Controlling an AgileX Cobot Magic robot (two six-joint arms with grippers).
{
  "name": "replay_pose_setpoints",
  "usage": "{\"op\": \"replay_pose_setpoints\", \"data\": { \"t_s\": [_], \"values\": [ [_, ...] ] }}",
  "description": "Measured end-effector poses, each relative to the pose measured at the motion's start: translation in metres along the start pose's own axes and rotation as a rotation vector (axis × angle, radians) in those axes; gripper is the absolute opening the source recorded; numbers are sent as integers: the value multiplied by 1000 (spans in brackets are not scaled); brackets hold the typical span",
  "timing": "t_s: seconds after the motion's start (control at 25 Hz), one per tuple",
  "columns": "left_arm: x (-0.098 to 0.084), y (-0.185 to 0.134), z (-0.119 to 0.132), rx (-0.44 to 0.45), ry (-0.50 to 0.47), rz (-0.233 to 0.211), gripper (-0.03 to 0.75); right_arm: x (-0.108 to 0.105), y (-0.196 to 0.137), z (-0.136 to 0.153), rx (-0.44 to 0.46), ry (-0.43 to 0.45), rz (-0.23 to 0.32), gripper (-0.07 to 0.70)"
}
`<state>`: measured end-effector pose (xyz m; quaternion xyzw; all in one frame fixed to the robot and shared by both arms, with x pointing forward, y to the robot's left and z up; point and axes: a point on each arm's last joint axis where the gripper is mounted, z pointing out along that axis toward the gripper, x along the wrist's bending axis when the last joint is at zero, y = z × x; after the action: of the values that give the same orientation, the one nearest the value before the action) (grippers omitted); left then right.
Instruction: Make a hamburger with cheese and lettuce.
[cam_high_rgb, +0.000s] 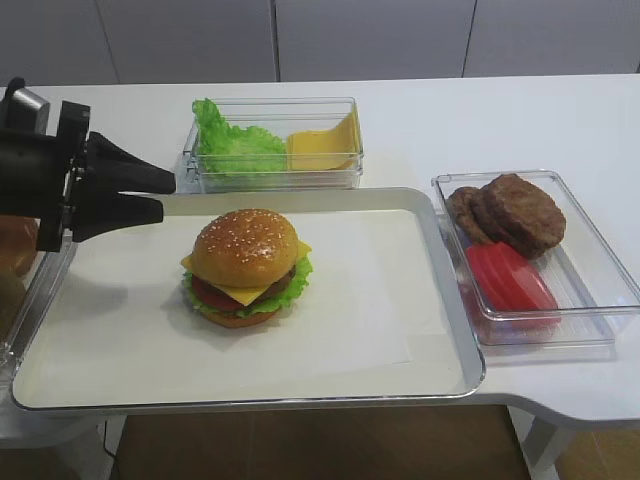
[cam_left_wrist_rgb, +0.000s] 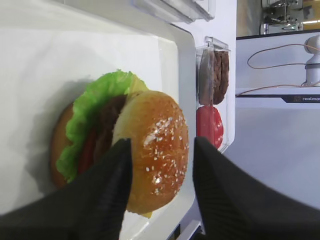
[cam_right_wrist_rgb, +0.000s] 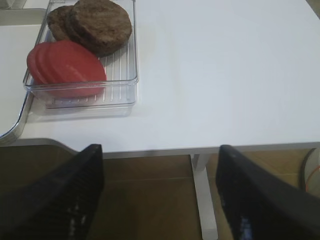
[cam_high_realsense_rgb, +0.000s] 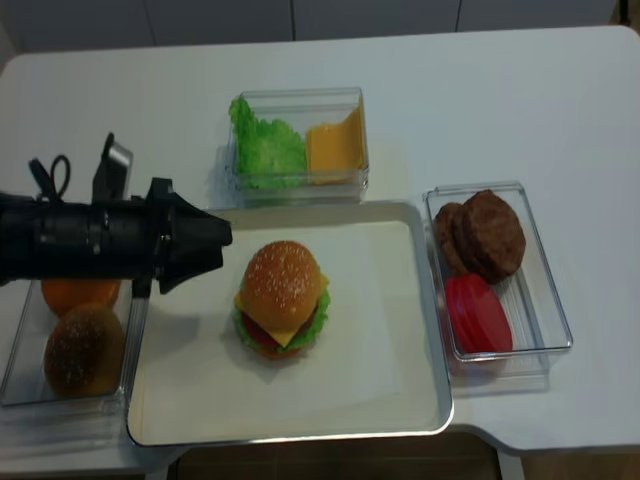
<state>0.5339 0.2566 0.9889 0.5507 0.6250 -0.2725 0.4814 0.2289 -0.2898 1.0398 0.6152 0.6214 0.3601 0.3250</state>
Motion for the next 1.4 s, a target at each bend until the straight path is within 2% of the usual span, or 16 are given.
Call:
{"op": "replay_pose_setpoints", "data": {
  "t_s": [0.08,0.2,0.32,0.52,0.68,0.8,1.04,1.16,1.24,1.4],
  "values": [
    [-4,0,-7,-19,5,19,307,0,0,0,0,0,0,532],
    [-11,-3,-19,-27,51,82,308,0,0,0,0,0,0,532],
    [-17,-6,-34,-51,156,149,308,0,0,0,0,0,0,532],
    [-28,-15,-60,-106,344,214,308,0,0,0,0,0,0,532],
    [-33,-26,-76,-103,509,248,308,0,0,0,0,0,0,532],
    [-35,-35,-88,-97,634,240,308,0,0,0,0,0,0,532],
    [-42,-51,-111,-113,862,256,308,0,0,0,0,0,2,532],
    [-47,-60,-119,-103,991,287,308,0,0,0,0,0,2,532],
    [-52,-66,-123,-87,1067,324,308,0,0,0,0,0,2,532],
    [-67,-82,-127,-74,1129,373,308,0,0,0,0,0,2,532]
  ]
}}
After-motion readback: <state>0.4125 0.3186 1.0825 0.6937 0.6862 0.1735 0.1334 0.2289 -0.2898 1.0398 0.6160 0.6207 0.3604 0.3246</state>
